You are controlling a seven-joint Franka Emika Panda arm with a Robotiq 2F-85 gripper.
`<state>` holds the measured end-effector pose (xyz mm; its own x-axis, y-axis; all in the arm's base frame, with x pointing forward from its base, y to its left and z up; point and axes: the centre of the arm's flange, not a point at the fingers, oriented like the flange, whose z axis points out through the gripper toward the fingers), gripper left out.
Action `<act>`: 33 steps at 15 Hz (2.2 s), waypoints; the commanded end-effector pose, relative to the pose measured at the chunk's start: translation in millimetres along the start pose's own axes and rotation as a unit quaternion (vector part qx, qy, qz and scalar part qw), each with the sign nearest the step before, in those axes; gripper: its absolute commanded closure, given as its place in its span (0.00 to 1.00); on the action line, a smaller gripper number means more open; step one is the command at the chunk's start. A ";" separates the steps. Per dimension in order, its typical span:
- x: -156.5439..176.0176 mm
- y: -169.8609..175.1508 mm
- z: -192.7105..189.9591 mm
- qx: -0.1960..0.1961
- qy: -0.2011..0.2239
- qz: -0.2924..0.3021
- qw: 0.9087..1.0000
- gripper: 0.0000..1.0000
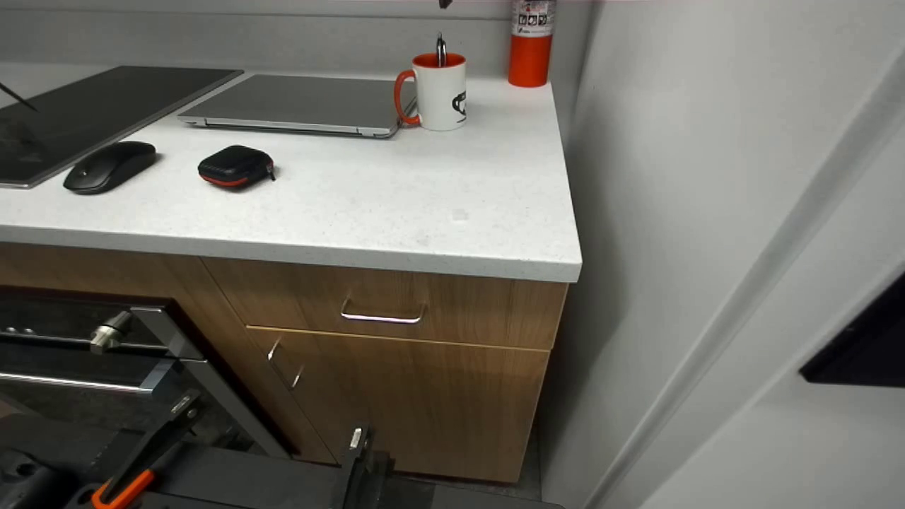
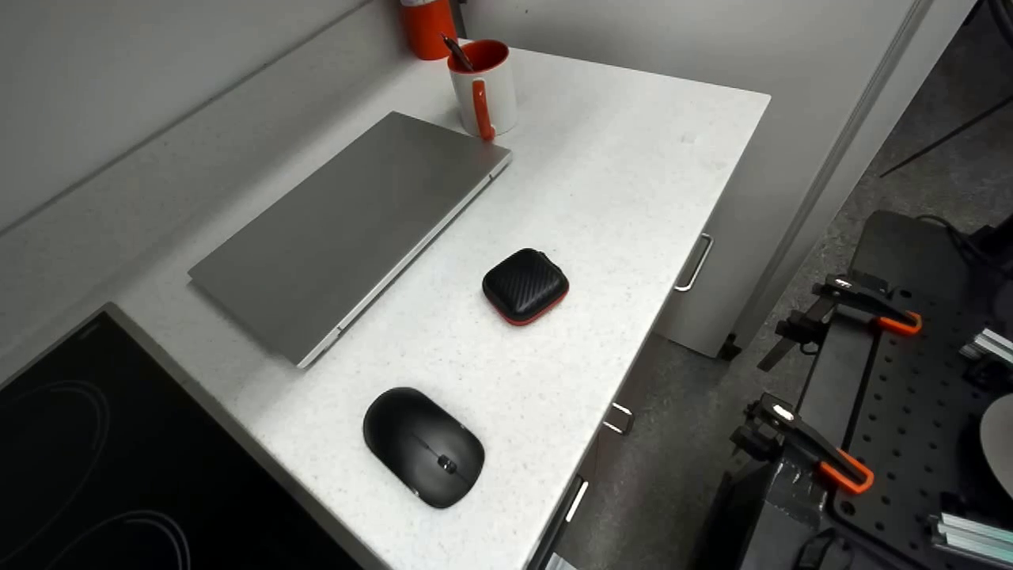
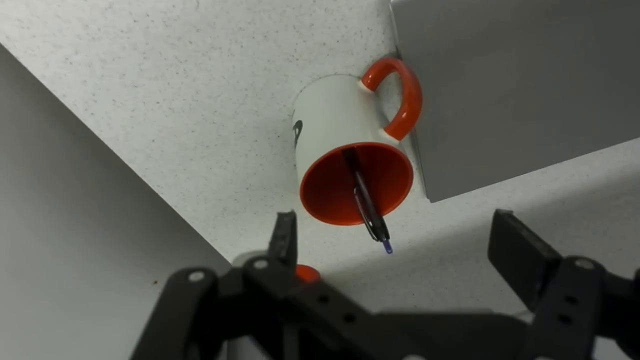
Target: Remove the pen from the mug cup
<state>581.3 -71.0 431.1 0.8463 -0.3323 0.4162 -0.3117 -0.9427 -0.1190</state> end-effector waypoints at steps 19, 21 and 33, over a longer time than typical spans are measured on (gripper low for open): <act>29.8 -6.1 62.4 0.015 0.038 -0.023 0.999 0.00; 29.9 -6.2 62.0 0.015 0.038 -0.023 0.999 0.00; 36.0 -11.4 104.0 0.024 0.122 -0.033 0.992 0.00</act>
<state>648.5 -75.1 361.1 0.7671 -0.2666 0.5835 -0.2471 -0.9622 -0.1147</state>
